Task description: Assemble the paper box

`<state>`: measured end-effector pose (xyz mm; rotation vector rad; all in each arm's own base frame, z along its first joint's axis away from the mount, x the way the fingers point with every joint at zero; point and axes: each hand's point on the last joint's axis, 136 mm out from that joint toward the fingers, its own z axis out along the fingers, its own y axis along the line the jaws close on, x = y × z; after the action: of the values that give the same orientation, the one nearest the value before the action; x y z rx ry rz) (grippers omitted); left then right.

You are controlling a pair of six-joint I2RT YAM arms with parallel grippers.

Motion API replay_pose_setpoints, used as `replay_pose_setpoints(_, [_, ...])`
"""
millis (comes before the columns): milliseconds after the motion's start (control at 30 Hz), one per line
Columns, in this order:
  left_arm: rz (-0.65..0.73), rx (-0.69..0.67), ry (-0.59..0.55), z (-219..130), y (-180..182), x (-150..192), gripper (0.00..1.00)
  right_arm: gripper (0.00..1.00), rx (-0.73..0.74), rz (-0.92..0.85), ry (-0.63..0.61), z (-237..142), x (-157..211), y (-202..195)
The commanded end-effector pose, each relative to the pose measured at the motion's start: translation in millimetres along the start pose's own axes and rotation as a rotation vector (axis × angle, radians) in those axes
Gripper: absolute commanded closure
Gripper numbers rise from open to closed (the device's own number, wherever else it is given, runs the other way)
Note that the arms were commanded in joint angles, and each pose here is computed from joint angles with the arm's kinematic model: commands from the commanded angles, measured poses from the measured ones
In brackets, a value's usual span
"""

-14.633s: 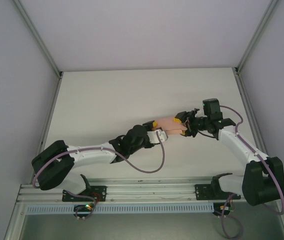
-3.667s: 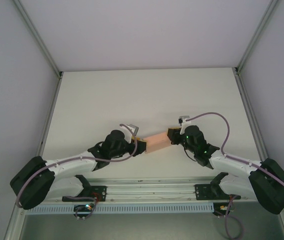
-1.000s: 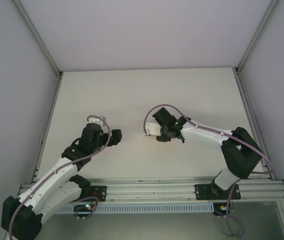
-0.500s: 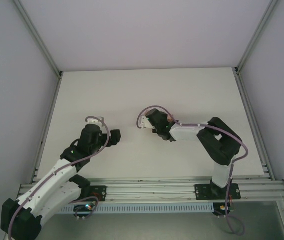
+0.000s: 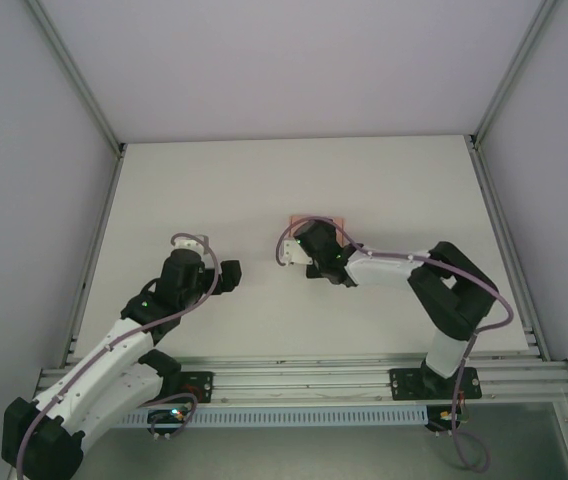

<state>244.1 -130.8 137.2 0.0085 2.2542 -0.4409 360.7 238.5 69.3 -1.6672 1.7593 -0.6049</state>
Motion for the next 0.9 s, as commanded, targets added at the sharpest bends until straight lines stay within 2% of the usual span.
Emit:
replay_pose_setpoints(0, [0.024,-0.017,-0.043,-3,1,-15,0.0,0.0,-0.184,0.033,-0.056,-32,1,29])
replay_pose_setpoints(133, [0.063,-0.058,-0.09,-3,3,-32,0.0,0.0,-0.24,0.118,-0.137,-63,0,27])
replay_pose_setpoints(233, [0.095,-0.168,-0.141,2,21,-49,0.0,0.0,-0.202,0.257,-0.188,-74,11,7])
replay_pose_setpoints(367, [0.061,-0.32,-0.173,9,66,-75,0.0,0.0,-0.042,0.63,-0.294,-92,49,-51])
replay_pose_setpoints(433, [0.077,-0.403,-0.242,13,91,-89,0.0,0.0,0.055,0.877,-0.336,-96,84,-78])
replay_pose_setpoints(500, [0.094,-0.473,-0.313,17,115,-98,0.0,0.0,0.128,1.043,-0.371,-97,117,-88])
replay_pose_setpoints(533, [0.094,-0.483,-0.341,20,126,-100,0.0,0.0,0.159,1.11,-0.373,-94,134,-88])
replay_pose_setpoints(633, [0.051,-0.449,-0.325,28,142,-104,0.0,0.0,0.226,1.228,-0.363,-84,171,-79])
replay_pose_setpoints(767, [0.138,-0.416,-0.452,37,143,-106,0.0,0.01,0.3,1.345,-0.358,-66,208,-76])
replay_pose_setpoints(833, [0.124,-0.413,-0.428,50,153,-90,0.0,0.0,0.313,1.374,-0.325,-55,223,-72])
replay_pose_setpoints(867, [0.13,-0.439,-0.436,53,158,-94,0.0,0.0,0.329,1.371,-0.32,-51,228,-71])
